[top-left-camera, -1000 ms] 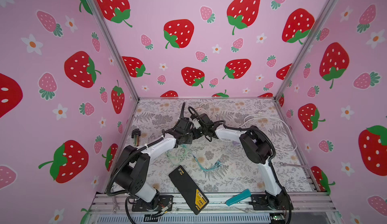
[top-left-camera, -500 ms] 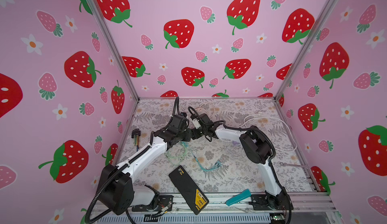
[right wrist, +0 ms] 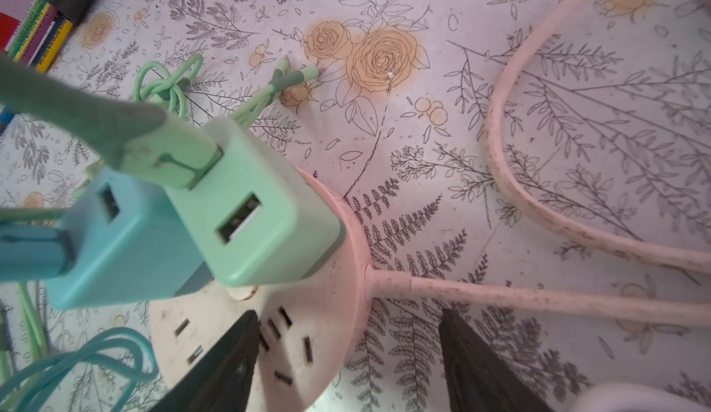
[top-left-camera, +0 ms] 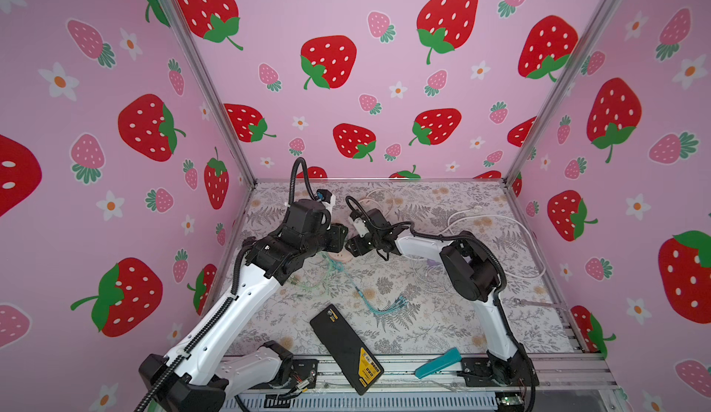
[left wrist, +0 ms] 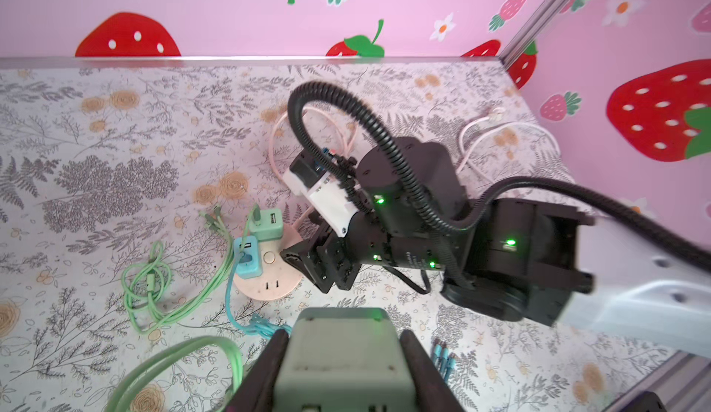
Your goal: Pull the plug off the socket
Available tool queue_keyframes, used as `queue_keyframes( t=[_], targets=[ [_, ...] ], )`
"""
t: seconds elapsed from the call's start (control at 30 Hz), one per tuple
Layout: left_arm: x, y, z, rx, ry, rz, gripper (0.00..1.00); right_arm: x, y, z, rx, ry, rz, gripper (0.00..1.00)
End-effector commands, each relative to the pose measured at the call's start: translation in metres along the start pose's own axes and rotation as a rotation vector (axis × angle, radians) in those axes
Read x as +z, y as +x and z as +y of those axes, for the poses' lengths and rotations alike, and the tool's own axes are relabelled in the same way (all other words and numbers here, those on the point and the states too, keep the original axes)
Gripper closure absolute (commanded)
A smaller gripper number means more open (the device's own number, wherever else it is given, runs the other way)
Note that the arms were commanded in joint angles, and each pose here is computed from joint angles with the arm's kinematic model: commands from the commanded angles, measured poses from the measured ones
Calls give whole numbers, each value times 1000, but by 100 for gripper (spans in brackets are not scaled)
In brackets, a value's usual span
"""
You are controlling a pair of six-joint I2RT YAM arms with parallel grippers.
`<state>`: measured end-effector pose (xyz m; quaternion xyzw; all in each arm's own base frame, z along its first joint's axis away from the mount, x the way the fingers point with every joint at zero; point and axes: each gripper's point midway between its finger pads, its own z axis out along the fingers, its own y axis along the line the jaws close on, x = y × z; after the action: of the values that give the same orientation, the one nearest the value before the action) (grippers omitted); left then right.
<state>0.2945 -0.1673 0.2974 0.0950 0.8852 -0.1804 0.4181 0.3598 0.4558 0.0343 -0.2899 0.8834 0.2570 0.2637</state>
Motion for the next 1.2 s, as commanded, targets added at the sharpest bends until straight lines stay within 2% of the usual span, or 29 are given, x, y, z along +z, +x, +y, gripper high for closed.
queue_keyframes(
  t=[0.0, 0.07, 0.23, 0.53, 0.7, 0.87, 1.03, 1.17],
  targets=[
    [-38, -25, -12, 8, 38, -77, 81, 20, 144, -87, 9, 296, 412, 25],
    [-53, -35, -9, 23, 10, -106, 81, 20, 143, -86, 9, 296, 411, 25],
    [-73, -51, 23, 36, -165, -120, 82, 19, 143, -86, 10, 295, 409, 25],
    [-96, -63, 117, -96, -499, -88, 83, 19, 142, -86, 9, 296, 405, 25],
    [-104, -92, 145, -105, -586, -98, 83, 19, 143, -85, 10, 292, 408, 25],
    [-66, -108, 164, -107, -572, -30, 82, 18, 140, -85, 8, 295, 404, 25],
    [0, -79, 183, -149, -540, 172, 83, 18, 142, -86, 4, 299, 409, 25],
    [37, -57, 195, -165, -529, 276, 83, 19, 142, -86, 7, 296, 408, 25]
  ],
)
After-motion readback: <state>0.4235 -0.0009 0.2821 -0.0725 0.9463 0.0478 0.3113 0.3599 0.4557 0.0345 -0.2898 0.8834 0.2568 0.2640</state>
